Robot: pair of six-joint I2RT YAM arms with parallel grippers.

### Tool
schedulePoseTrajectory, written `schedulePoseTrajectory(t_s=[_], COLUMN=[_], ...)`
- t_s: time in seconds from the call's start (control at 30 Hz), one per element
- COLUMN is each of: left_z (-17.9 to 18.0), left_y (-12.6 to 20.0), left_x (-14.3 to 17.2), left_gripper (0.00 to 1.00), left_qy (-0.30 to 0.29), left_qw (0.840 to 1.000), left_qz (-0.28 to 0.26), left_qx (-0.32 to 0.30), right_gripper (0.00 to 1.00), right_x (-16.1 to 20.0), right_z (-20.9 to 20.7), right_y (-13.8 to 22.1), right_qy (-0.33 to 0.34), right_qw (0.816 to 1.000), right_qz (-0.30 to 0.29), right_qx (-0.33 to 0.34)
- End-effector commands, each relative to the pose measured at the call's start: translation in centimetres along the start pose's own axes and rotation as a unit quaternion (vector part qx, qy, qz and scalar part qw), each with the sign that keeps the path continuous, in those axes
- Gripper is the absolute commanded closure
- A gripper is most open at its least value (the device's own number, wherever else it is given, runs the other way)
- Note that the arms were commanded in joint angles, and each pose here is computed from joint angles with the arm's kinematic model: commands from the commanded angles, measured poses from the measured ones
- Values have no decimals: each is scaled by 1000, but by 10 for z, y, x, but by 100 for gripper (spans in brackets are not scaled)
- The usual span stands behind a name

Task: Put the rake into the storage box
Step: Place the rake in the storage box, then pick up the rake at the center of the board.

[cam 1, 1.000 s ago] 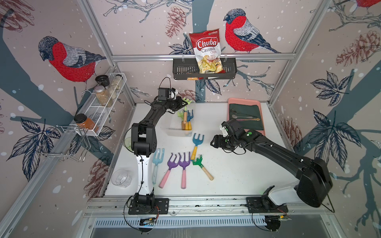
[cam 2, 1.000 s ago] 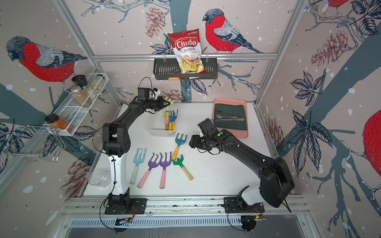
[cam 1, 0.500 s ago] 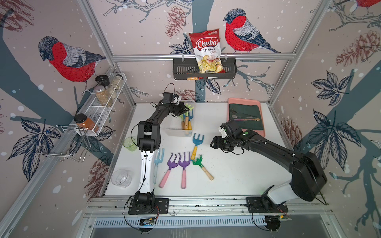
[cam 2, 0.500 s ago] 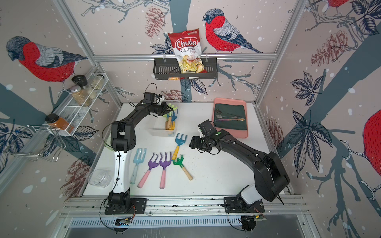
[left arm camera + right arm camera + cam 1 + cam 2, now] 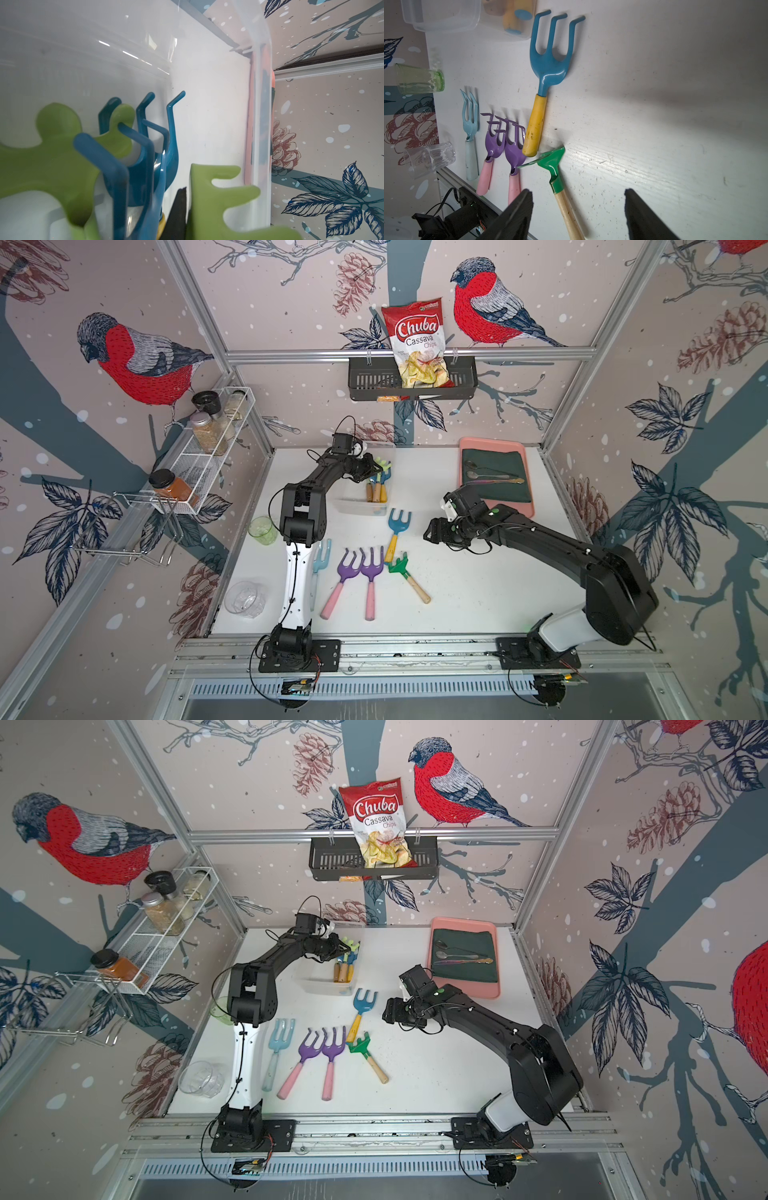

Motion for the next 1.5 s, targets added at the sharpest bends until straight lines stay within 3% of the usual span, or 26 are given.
schedulePoseTrajectory(t_s=[0.0,0.2,0.4,0.5,0.9,1.1,1.27,1.47], left_z=[-6,-8,-16,-19,-62,-81,-88,-95], left_y=[4,5,14,18,62,91,113,133], left_x=[-3,-2,-5,-5,-15,-3,18,50], left_gripper=[78,71,50,44,36,36,36,36], left_qy=[-16,-15,-20,-22,-43,-50,-50,-44], left_qw=[1000,1000,1000,999,997,995,994,994], left_qz=[-8,-9,-19,-22,-64,-85,-93,-97], left_qx=[3,3,-2,-7,1,8,9,19], right_gripper=[27,27,27,27,27,29,37,65], right_x=[1,5,15,32,102,123,133,137], right_z=[2,3,2,0,13,17,19,19], right_y=[1,1,-3,-10,-34,-56,-71,-84], right_qy=[1,3,7,4,50,84,103,121], right_qw=[1000,1000,1000,1000,994,987,980,974], right_qz=[-4,-2,1,4,36,59,73,88], right_qx=[-9,-2,19,29,92,127,150,170])
Point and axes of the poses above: each gripper's point midway between its finger pads, its own y axis back along the fingers, its own z axis along the line the jaws close on, x = y × z, the point moved 8 cm from there along y, back along the fingers, and after that the axes turned 7 degrees about -y, right-handed, at the moved point
